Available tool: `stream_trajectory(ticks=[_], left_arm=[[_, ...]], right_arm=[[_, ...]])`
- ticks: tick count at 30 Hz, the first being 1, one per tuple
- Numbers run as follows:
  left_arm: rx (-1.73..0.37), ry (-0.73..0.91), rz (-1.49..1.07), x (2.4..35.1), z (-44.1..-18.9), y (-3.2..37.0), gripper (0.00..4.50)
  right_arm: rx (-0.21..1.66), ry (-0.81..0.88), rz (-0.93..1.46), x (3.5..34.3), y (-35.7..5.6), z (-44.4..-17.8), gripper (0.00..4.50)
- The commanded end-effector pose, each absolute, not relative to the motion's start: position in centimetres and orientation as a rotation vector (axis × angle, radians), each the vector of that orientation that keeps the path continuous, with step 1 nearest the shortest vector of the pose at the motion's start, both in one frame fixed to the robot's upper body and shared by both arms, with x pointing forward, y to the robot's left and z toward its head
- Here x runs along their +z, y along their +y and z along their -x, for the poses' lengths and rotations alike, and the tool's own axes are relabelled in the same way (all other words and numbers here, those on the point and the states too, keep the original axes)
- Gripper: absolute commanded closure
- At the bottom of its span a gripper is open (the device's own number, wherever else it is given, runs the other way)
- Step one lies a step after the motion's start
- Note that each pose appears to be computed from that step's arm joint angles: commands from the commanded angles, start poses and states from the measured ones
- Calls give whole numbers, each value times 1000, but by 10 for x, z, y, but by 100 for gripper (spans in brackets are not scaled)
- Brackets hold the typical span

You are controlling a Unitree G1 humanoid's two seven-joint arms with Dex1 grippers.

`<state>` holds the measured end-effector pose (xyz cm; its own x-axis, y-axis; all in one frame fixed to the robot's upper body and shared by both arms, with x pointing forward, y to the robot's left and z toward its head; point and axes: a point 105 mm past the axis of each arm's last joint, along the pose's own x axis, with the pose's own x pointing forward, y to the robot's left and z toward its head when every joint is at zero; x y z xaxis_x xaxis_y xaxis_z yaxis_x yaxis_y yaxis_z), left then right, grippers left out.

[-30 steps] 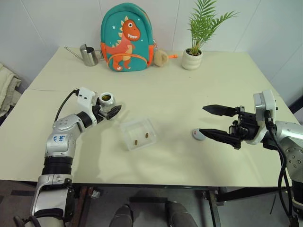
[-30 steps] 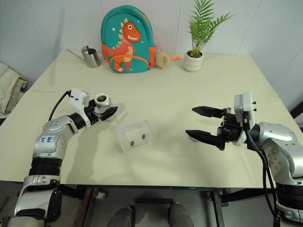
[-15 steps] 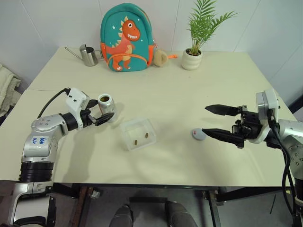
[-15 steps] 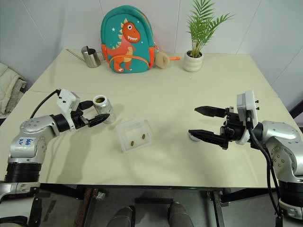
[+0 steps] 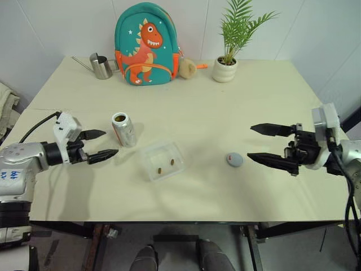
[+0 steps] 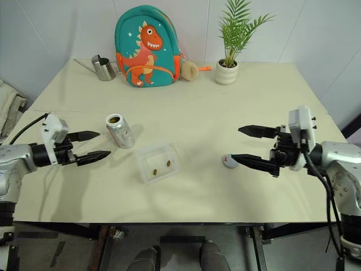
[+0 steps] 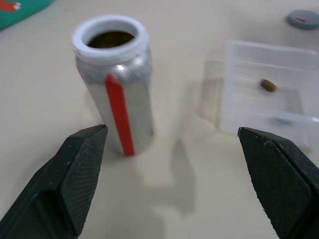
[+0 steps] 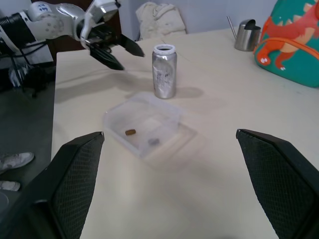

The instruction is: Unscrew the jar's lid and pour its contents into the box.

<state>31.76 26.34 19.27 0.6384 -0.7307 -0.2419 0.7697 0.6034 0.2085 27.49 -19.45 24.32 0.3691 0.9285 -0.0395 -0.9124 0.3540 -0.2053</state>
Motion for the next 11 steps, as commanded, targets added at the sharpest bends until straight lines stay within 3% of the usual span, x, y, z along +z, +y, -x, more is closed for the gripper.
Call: stream_trajectory(ticks=[1,7,11], left_arm=[[-952,24,-341,224,-295,278,3],[-1060,-39,-309,224,-280,304,3],[-1065,-43,-300,224,-284,308,3]], right_arm=[[1143,-147,270,264,-210,-269,0],[1106,-104,320,267,-245,-254,0],[1076,-107,335,270,-254,-250,0]])
